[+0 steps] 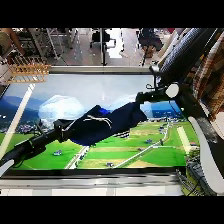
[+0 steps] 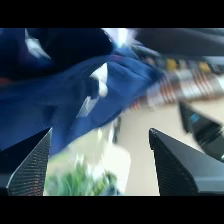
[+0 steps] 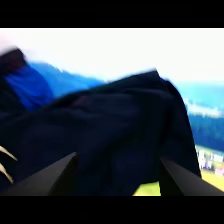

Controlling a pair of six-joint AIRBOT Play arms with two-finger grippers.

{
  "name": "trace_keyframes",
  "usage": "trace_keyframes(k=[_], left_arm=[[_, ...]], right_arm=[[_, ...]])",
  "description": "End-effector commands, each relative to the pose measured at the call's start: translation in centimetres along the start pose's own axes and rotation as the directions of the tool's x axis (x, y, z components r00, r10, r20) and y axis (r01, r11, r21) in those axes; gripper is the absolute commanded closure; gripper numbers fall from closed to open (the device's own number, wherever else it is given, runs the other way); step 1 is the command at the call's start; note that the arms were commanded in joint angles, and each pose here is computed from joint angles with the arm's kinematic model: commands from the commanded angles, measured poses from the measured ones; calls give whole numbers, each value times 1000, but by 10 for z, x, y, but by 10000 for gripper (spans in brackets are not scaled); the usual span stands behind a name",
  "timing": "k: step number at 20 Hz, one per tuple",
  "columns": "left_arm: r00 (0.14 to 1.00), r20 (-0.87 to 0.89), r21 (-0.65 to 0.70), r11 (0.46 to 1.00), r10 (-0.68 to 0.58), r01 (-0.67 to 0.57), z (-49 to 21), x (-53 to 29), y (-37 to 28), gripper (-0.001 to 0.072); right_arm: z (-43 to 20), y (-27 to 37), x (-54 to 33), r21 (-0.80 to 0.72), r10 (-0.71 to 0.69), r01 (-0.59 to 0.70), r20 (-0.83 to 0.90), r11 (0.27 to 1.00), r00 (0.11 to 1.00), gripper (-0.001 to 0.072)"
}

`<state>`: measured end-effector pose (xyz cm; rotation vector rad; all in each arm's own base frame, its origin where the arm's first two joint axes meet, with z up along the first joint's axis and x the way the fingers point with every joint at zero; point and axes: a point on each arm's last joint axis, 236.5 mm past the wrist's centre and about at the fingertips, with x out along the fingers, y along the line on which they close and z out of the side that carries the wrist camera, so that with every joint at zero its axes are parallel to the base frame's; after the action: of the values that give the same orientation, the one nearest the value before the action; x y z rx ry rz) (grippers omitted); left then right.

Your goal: Fold the clothes and pants, and hang the long-sleeved shirts on hangers.

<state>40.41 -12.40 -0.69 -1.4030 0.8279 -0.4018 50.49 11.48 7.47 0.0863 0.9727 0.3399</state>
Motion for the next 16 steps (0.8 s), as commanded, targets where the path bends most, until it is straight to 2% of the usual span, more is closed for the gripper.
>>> trace_keyframes(k=[1, 3, 4, 8, 11, 13, 16], left_arm=[[999, 32, -5, 1000, 16, -16, 6, -5, 18, 70], [998, 41, 55, 998, -37, 34, 20, -23, 8, 69], [999, 47, 82, 996, -24, 20, 27, -35, 11, 69], [981, -8, 181, 965, 192, -187, 27, -75, 57, 69], [950, -91, 233, 934, 298, -271, 6, -79, 82, 69], [949, -85, 254, 927, 305, -276, 3, -67, 80, 69], [922, -16, 319, 876, 386, -362, 8, -49, 92, 69]], right_arm=[[-68, -35, 19, 176, 73, -27, -263, 984, 962, 148], [-96, -51, -4, 230, 96, -22, -314, 973, 945, 151], [-110, -53, -15, 267, 118, -32, -312, 963, 943, 151], [-194, -3, -33, 428, 334, -185, -306, 885, 892, 150], [-214, 32, -8, 581, 462, -300, -149, 756, 874, 153], [-213, 31, 12, 643, 444, -304, -63, 703, 894, 203], [-210, 34, 32, 670, 425, -290, -42, 683, 904, 203]])
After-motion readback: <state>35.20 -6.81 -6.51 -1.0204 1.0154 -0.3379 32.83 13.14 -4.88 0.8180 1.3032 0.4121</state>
